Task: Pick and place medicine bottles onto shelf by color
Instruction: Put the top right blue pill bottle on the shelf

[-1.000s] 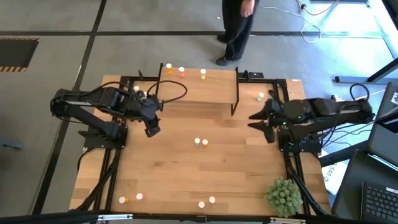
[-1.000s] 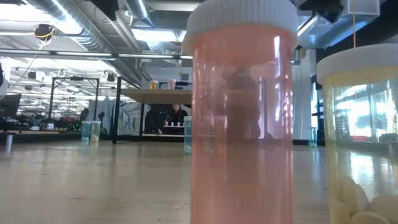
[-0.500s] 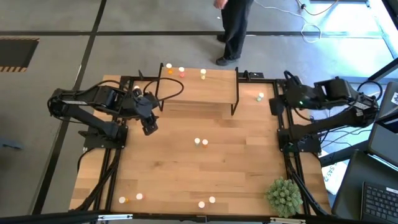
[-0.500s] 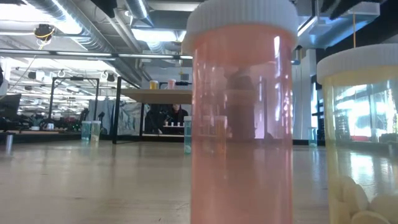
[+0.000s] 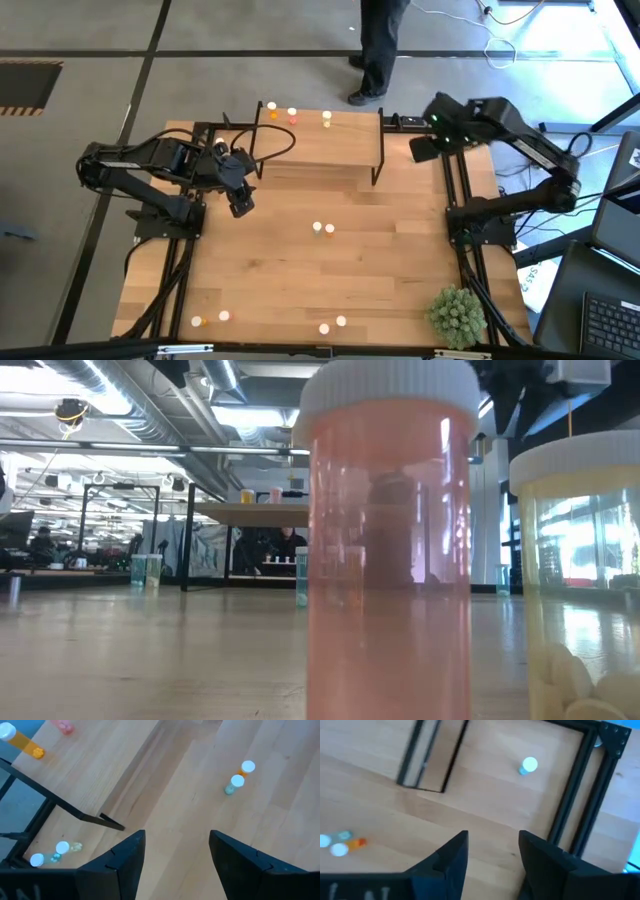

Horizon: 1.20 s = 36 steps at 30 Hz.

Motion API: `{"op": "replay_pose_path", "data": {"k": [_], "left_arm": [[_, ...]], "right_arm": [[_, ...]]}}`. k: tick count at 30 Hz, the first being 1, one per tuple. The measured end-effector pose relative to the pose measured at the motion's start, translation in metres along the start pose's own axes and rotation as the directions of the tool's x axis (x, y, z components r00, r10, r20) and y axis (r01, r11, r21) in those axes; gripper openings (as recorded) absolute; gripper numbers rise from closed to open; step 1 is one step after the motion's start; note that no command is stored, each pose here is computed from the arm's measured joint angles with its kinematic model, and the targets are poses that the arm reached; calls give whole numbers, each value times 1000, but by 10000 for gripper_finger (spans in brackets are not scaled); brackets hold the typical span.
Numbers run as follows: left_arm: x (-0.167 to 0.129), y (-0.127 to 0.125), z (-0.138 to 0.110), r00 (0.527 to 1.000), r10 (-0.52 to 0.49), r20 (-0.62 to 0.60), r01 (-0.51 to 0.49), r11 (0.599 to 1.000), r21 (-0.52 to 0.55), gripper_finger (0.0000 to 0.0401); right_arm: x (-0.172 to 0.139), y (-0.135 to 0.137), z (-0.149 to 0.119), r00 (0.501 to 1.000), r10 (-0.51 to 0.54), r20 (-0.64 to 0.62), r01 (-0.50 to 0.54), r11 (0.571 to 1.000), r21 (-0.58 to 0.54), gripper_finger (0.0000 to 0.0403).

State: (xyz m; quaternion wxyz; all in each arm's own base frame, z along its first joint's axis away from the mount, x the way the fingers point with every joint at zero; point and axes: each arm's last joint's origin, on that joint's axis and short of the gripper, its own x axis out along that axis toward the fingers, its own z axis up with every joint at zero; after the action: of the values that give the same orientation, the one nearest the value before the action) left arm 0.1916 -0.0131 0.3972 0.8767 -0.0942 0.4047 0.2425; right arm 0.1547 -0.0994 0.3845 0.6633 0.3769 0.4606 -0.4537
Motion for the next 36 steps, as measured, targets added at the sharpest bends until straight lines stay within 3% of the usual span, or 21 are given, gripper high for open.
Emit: {"op": "replay_pose_path", "data": {"k": [14,24,36], "left_arm": [[0,0,0,1000,-6,-4,6,1000,28,215],[2,1,11,995,14,94,-20,998,61,215],[12,22,33,961,172,216,-157,984,-85,215]], "right_arm": [[79,-26,76,958,-91,-273,121,988,96,177],[130,-28,99,915,-130,-381,110,991,-74,177],[142,-28,106,920,-126,-372,40,972,-230,177]]}}
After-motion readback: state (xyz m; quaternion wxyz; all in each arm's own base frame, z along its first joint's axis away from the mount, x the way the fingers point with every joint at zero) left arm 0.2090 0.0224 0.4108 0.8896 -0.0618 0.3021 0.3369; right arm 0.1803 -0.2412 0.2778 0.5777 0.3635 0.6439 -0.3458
